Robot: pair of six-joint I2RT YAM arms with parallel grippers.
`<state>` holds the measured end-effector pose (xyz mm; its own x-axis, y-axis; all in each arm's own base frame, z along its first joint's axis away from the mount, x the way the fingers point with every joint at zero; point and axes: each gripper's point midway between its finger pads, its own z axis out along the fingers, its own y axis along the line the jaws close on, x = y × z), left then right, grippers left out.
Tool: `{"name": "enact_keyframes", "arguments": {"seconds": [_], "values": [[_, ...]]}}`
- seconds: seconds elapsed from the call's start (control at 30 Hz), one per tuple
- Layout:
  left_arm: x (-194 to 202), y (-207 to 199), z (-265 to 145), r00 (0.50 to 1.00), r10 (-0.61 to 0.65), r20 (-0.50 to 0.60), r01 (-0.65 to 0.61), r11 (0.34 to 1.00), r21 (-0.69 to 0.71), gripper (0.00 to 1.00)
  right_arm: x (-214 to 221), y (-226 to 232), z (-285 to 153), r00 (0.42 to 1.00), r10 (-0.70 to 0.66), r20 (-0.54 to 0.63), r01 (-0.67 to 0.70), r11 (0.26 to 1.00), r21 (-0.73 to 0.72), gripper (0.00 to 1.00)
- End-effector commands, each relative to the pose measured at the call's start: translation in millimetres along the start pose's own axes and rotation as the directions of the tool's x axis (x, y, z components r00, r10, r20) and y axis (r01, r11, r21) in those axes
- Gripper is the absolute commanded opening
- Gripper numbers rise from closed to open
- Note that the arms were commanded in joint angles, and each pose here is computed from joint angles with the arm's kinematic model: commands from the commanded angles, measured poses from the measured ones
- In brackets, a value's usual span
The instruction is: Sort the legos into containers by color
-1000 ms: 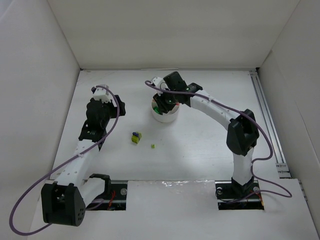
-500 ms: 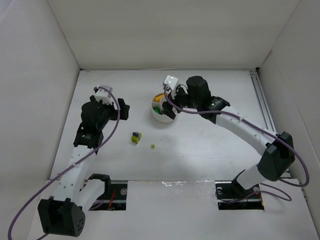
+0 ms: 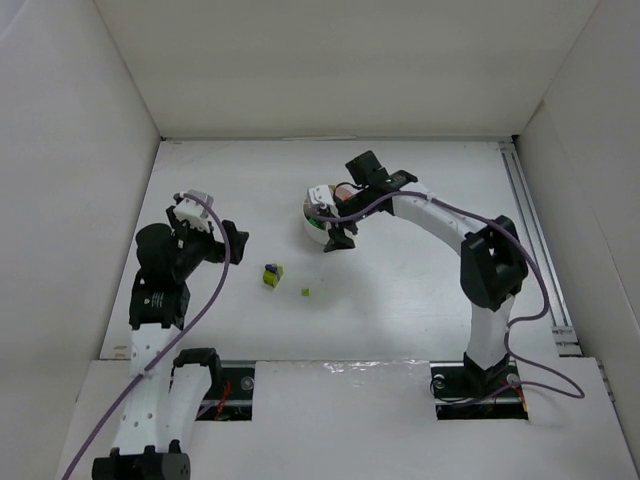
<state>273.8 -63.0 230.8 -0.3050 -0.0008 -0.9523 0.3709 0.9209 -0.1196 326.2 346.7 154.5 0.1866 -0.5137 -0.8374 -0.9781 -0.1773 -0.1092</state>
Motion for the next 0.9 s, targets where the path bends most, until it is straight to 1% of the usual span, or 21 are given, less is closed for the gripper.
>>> {"name": "enact_keyframes", "arguments": {"seconds": [0.0, 0.03, 0.1, 0.13, 0.23, 0.3, 0.37, 0.43, 0.47, 0.5, 0.57, 0.6, 0.7, 0.83, 0.87], "values": [[-15, -1, -10, 0.998, 0.015, 0.067, -0.014, 1.0, -0.02, 0.95, -31, 15, 11, 0.973, -0.208, 0.101, 0.219, 0.97, -0.105, 0.8], [-18, -1, -13, 0.997, 0.007, 0.08, -0.005, 1.0, -0.029, 0.95, -27, 10, 17, 0.966, -0.236, 0.102, 0.247, 0.963, -0.109, 0.79], [-18, -2, -13, 0.997, -0.002, 0.08, 0.004, 1.0, -0.028, 0.95, -29, 16, 24, 0.961, -0.257, 0.102, 0.27, 0.951, -0.148, 0.79], [-18, -2, -13, 0.997, -0.002, 0.08, 0.004, 1.0, -0.028, 0.95, -37, 14, 30, 0.947, -0.302, 0.113, 0.317, 0.936, -0.153, 0.79], [-13, 0, -11, 0.998, -0.021, 0.06, 0.023, 0.999, -0.036, 0.95, -46, 23, 41, 0.93, -0.343, 0.129, 0.362, 0.913, -0.187, 0.76], [-13, 5, -11, 0.998, -0.03, 0.062, 0.034, 0.997, -0.068, 0.95, -46, 26, 49, 0.913, -0.389, 0.123, 0.407, 0.891, -0.2, 0.75], [-16, 9, -11, 0.997, -0.026, 0.071, 0.032, 0.996, -0.086, 0.95, -39, 33, 66, 0.903, -0.414, 0.119, 0.43, 0.87, -0.241, 0.75], [-18, 13, -11, 0.996, -0.051, 0.075, 0.058, 0.993, -0.105, 0.95, -34, 39, 76, 0.9, -0.421, 0.111, 0.435, 0.855, -0.282, 0.75], [-23, 12, -12, 0.995, -0.055, 0.086, 0.064, 0.993, -0.104, 0.95, -36, 34, 78, 0.897, -0.428, 0.114, 0.443, 0.854, -0.275, 0.75], [-23, 16, -13, 0.994, -0.069, 0.089, 0.08, 0.99, -0.121, 0.95, -26, 34, 86, 0.898, -0.426, 0.111, 0.439, 0.849, -0.295, 0.75], [-38, 15, -17, 0.987, -0.092, 0.128, 0.108, 0.987, -0.123, 0.95, -24, 34, 94, 0.892, -0.436, 0.117, 0.45, 0.839, -0.305, 0.75], [-36, 16, -15, 0.988, -0.097, 0.119, 0.112, 0.986, -0.124, 0.95, -22, 36, 101, 0.892, -0.436, 0.12, 0.451, 0.835, -0.316, 0.75], [-47, 11, -16, 0.985, -0.109, 0.134, 0.122, 0.988, -0.097, 0.95, -24, 32, 111, 0.885, -0.448, 0.128, 0.465, 0.828, -0.313, 0.75], [-51, 12, -12, 0.984, -0.124, 0.129, 0.137, 0.986, -0.096, 0.95, -12, 29, 128, 0.884, -0.451, 0.122, 0.465, 0.822, -0.329, 0.75], [-51, 12, -12, 0.982, -0.136, 0.13, 0.149, 0.984, -0.095, 0.95, -12, 27, 130, 0.884, -0.452, 0.122, 0.466, 0.822, -0.328, 0.77]]}}
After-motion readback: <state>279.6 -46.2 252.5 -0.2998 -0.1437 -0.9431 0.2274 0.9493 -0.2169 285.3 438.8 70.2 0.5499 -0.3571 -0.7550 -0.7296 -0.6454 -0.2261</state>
